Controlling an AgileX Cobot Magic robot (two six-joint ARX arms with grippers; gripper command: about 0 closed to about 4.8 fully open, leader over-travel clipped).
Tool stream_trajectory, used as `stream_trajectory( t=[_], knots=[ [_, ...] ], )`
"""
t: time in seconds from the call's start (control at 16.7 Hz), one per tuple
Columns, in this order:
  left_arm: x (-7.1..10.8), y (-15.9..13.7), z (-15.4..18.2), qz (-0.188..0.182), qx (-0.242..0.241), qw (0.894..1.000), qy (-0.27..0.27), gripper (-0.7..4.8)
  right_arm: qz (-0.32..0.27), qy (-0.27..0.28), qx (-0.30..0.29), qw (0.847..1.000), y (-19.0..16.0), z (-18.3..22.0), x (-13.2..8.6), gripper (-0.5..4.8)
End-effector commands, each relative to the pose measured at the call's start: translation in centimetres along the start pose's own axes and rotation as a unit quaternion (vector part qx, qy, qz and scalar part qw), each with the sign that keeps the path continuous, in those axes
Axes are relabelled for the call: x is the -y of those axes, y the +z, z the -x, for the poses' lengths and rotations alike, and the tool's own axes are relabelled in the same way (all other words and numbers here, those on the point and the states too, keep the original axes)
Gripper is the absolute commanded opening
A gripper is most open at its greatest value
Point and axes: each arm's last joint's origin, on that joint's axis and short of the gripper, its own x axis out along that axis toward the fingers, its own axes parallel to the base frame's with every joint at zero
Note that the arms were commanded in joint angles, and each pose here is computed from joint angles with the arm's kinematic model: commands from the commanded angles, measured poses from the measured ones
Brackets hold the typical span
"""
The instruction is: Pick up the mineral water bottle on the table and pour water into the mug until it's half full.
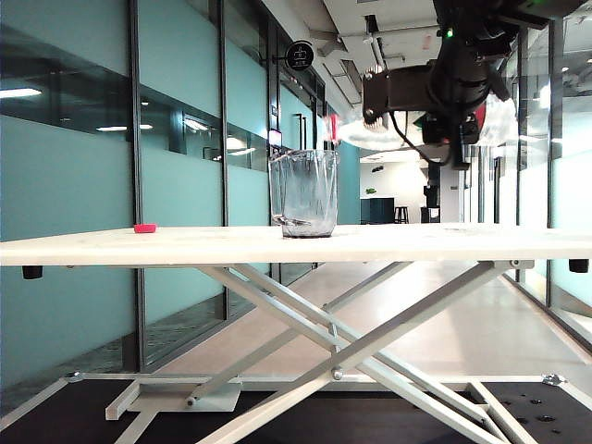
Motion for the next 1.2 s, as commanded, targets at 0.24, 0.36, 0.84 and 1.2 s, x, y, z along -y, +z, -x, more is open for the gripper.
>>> stream_trajectory(
  t=[0.24, 0.36, 0.84, 1.2],
  knots=[
    [0.0, 0.15, 0.01, -0.006, 0.004, 1.0, -0.001, -0.05, 0.034, -0.047, -0.001, 0.998, 0.1, 0.37, 1.55, 1.48],
    [0.0, 0.15, 0.01, -0.006, 0.004, 1.0, -0.001, -0.05, 0.044, -0.05, -0.002, 0.998, 0.1, 0.38, 1.62, 1.48],
    [0.0, 0.16, 0.02, -0.006, 0.004, 1.0, -0.001, -0.05, 0.047, -0.063, -0.014, 0.997, 0.04, 0.42, 1.88, 1.48],
    [0.0, 0.16, 0.02, -0.006, 0.004, 1.0, -0.001, -0.05, 0.047, -0.054, -0.011, 0.997, 0.05, 0.39, 1.67, 1.48]
  ],
)
